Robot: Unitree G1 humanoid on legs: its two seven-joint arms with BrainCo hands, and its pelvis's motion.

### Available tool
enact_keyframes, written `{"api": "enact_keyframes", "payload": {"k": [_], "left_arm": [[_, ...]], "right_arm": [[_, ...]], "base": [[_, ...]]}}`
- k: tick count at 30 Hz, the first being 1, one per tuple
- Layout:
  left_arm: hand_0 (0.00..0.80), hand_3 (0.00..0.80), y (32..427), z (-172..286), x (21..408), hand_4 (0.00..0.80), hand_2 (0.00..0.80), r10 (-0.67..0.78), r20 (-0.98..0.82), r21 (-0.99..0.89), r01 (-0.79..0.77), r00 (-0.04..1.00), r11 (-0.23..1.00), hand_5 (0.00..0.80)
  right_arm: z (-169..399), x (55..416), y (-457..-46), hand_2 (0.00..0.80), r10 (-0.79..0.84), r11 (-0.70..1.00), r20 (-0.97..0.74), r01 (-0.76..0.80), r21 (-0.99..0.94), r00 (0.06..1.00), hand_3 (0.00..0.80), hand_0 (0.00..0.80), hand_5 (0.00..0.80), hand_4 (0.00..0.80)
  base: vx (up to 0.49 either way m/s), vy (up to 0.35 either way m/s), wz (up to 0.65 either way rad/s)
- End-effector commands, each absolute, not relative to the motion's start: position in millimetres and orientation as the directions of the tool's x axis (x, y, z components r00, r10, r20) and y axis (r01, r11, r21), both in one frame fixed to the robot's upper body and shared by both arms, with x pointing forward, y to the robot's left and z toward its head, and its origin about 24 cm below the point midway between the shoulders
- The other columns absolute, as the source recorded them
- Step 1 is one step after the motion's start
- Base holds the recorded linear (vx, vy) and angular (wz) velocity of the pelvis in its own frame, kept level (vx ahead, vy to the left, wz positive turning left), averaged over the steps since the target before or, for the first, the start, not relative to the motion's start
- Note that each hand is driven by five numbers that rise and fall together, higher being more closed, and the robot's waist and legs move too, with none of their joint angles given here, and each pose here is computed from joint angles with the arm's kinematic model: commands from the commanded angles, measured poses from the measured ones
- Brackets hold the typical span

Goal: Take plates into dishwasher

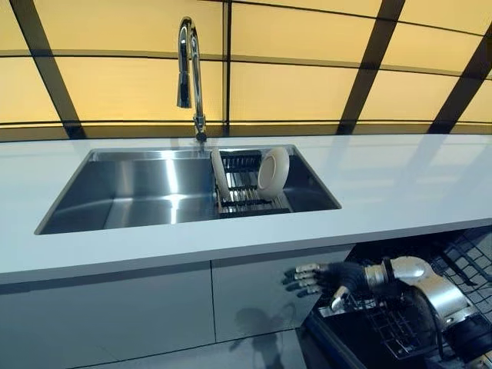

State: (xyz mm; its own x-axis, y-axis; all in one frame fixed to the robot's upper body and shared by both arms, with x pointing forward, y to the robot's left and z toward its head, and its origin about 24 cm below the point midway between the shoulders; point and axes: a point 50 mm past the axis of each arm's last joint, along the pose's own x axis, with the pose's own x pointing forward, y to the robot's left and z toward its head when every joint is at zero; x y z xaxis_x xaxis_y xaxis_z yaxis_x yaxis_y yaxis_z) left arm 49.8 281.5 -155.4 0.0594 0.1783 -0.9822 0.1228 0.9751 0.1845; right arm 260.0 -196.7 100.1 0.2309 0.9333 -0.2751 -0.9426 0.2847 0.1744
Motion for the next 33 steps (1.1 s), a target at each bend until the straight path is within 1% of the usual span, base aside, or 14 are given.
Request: {"api": "enact_keyframes", "payload": {"k": [1,3,5,6,9,10,12,14,18,23,25,26,29,33], "left_arm": [[0.000,0.000,295,-151,42,0.000,0.000,0.224,-0.974,0.225,0.140,0.025,0.964,0.000],[0.000,0.000,293,-152,42,0.000,0.000,0.221,-0.975,0.222,0.155,0.020,0.963,0.000],[0.000,0.000,292,-153,42,0.000,0.000,0.220,-0.975,0.220,0.165,0.017,0.961,0.000],[0.000,0.000,290,-153,44,0.000,0.000,0.219,-0.976,0.218,0.178,0.016,0.960,0.000],[0.000,0.000,284,-155,46,0.000,0.000,0.222,-0.975,0.221,0.178,0.012,0.959,0.000],[0.000,0.000,283,-155,46,0.000,0.000,0.222,-0.975,0.220,0.177,0.011,0.959,0.000],[0.000,0.000,280,-157,48,0.000,0.000,0.208,-0.978,0.209,0.151,0.017,0.966,0.000],[0.000,0.000,277,-158,48,0.000,0.000,0.197,-0.980,0.197,0.162,0.018,0.967,0.000],[0.000,0.000,277,-157,51,0.000,0.000,0.190,-0.982,0.189,0.191,0.016,0.963,0.000],[0.000,0.000,282,-154,61,0.000,0.000,0.201,-0.979,0.205,0.211,0.040,0.956,0.000],[0.000,0.000,283,-153,63,0.000,0.000,0.204,-0.978,0.209,0.200,0.045,0.957,0.000],[0.000,0.000,285,-153,65,0.000,0.000,0.212,-0.976,0.219,0.179,0.056,0.959,0.000],[0.000,0.000,286,-151,70,0.000,0.000,0.207,-0.975,0.219,0.184,0.081,0.958,0.000],[0.000,0.000,280,-152,75,0.000,0.000,0.184,-0.978,0.201,0.202,0.100,0.958,0.000]], "right_arm": [[156,286,-194,0.000,0.950,0.308,0.019,-0.943,0.130,0.313,0.000,0.000,0.000,0.000],[178,295,-198,0.000,0.929,0.319,0.143,-0.935,0.156,0.340,0.000,0.000,0.000,0.000],[190,300,-199,0.000,0.905,0.339,0.213,-0.927,0.160,0.368,0.000,0.000,0.000,0.000],[209,309,-204,0.000,0.851,0.374,0.322,-0.909,0.183,0.415,0.000,0.000,0.000,0.000],[239,324,-213,0.000,0.755,0.432,0.444,-0.875,0.218,0.483,0.000,0.000,0.000,0.000],[242,326,-214,0.000,0.745,0.436,0.456,-0.872,0.220,0.488,0.000,0.000,0.000,0.000],[269,335,-219,0.000,0.626,0.474,0.555,-0.832,0.287,0.548,0.000,0.000,0.000,0.000],[278,341,-229,0.000,0.529,0.547,0.585,-0.774,0.319,0.615,0.000,0.000,0.000,0.000],[283,353,-247,0.000,0.357,0.733,0.539,-0.586,0.345,0.763,0.000,0.000,0.000,0.000],[285,354,-277,0.000,0.182,0.844,0.437,-0.368,0.389,0.881,0.000,0.000,0.000,0.000],[283,356,-281,0.000,0.170,0.862,0.409,-0.336,0.378,0.897,0.000,0.000,0.000,0.000],[280,357,-284,0.000,0.156,0.885,0.367,-0.295,0.360,0.917,0.000,0.000,0.000,0.000],[280,359,-281,0.000,0.152,0.909,0.304,-0.254,0.332,0.941,0.000,0.000,0.000,0.000],[279,362,-284,0.000,0.058,0.938,0.255,-0.141,0.317,0.965,0.000,0.000,0.000,0.000]], "base": [[0.060,-0.080,-0.02],[0.050,-0.083,-0.01],[0.052,-0.103,0.01],[0.076,-0.157,0.03],[0.084,-0.157,0.08],[0.084,-0.217,0.10],[0.030,-0.265,0.07],[-0.001,-0.126,-0.13],[0.118,0.130,0.17],[0.180,0.084,0.02],[0.127,0.020,-0.01],[0.140,0.019,-0.04],[0.130,0.020,-0.04],[0.097,0.015,0.02]]}}
